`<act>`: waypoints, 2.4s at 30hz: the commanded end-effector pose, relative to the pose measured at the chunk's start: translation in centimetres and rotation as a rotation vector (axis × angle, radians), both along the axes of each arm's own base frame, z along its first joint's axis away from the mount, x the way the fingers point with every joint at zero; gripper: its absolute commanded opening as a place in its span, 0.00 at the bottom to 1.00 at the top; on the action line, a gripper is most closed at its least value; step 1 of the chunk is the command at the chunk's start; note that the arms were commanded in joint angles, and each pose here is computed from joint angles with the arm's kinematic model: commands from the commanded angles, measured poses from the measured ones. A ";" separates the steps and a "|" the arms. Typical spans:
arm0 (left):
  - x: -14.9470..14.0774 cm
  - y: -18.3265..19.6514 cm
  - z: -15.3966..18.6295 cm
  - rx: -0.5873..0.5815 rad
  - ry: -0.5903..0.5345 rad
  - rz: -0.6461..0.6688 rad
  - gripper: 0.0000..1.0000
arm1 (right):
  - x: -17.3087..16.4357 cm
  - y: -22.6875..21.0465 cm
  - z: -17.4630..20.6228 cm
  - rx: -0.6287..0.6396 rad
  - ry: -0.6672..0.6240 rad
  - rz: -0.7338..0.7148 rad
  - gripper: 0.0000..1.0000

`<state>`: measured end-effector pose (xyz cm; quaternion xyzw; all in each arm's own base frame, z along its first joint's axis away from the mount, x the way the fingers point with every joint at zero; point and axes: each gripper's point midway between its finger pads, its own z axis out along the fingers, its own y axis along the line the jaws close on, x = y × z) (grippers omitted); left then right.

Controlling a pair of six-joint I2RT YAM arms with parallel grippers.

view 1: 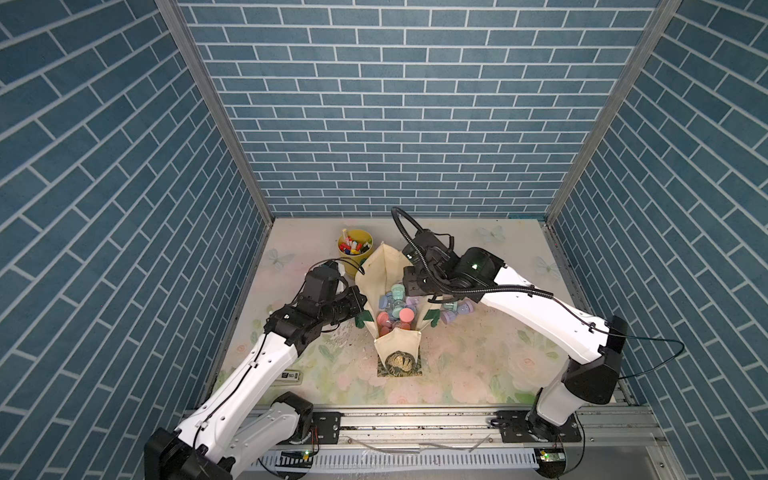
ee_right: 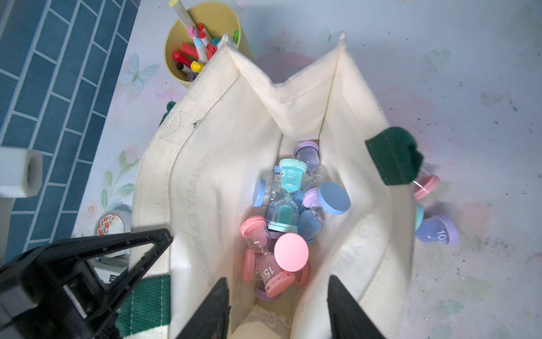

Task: Put the hourglass into the canvas bag
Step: Place the hourglass in the canvas bag, then pick up the hourglass from the center of the board.

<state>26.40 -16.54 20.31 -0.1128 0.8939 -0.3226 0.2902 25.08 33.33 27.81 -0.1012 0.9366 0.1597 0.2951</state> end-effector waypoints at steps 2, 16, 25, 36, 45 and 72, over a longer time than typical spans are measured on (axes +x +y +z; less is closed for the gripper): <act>0.1 -0.1 0.5 0.005 -0.024 -0.011 0.00 | 0.6 -4.3 -0.4 -0.053 -0.012 -0.100 0.54; 0.1 -0.1 0.9 0.004 -0.030 -0.012 0.06 | 1.1 -14.8 -4.9 -0.022 0.094 -0.411 0.53; 0.0 0.0 0.9 0.006 -0.030 -0.010 0.10 | 1.2 -15.9 -8.7 -0.004 0.189 -0.466 0.53; 0.0 0.0 1.1 0.008 -0.035 -0.011 0.15 | 1.5 -14.5 -11.3 0.019 0.285 -0.364 0.55; -0.1 0.2 1.0 0.014 -0.038 -0.008 0.15 | 1.1 -14.9 -13.9 0.001 0.331 -0.417 0.56; -0.2 0.2 1.1 0.017 -0.042 -0.014 0.14 | 4.3 -12.9 -21.3 -0.045 0.413 -0.511 0.61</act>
